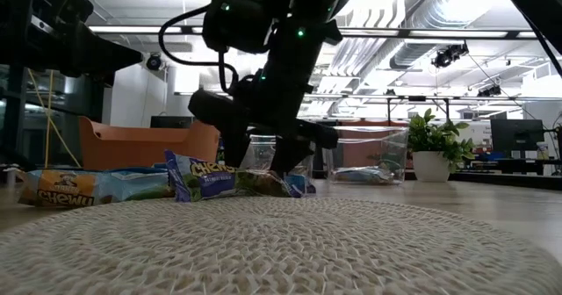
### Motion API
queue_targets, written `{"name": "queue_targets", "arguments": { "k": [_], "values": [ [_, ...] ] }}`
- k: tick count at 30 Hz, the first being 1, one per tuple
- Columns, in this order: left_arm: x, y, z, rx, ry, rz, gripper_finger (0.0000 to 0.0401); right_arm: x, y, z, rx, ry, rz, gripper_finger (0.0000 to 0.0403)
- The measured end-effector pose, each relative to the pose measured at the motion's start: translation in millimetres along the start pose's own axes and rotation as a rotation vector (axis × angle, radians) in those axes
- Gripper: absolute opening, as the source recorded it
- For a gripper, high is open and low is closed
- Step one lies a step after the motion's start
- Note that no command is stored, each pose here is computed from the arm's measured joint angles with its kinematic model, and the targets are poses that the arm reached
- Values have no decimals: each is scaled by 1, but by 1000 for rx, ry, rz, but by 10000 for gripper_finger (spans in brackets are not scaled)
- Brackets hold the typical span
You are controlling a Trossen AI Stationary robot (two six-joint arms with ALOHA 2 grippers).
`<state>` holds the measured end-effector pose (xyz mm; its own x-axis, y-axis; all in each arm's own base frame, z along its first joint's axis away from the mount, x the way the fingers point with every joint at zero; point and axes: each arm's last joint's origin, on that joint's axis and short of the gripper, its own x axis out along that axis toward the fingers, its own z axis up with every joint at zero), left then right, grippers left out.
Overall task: Pick and place Granola Bars by type
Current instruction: Put the red granola bar into the left transparent bin
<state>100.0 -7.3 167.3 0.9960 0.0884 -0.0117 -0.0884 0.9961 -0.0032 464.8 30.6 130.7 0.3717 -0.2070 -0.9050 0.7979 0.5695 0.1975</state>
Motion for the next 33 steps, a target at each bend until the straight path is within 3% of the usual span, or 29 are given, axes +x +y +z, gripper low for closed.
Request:
{"name": "queue_targets", "arguments": {
  "k": [33],
  "values": [
    [0, 0, 0, 0, 0, 1, 0, 6, 2, -9, -16, 38, -12, 189]
  ]
}}
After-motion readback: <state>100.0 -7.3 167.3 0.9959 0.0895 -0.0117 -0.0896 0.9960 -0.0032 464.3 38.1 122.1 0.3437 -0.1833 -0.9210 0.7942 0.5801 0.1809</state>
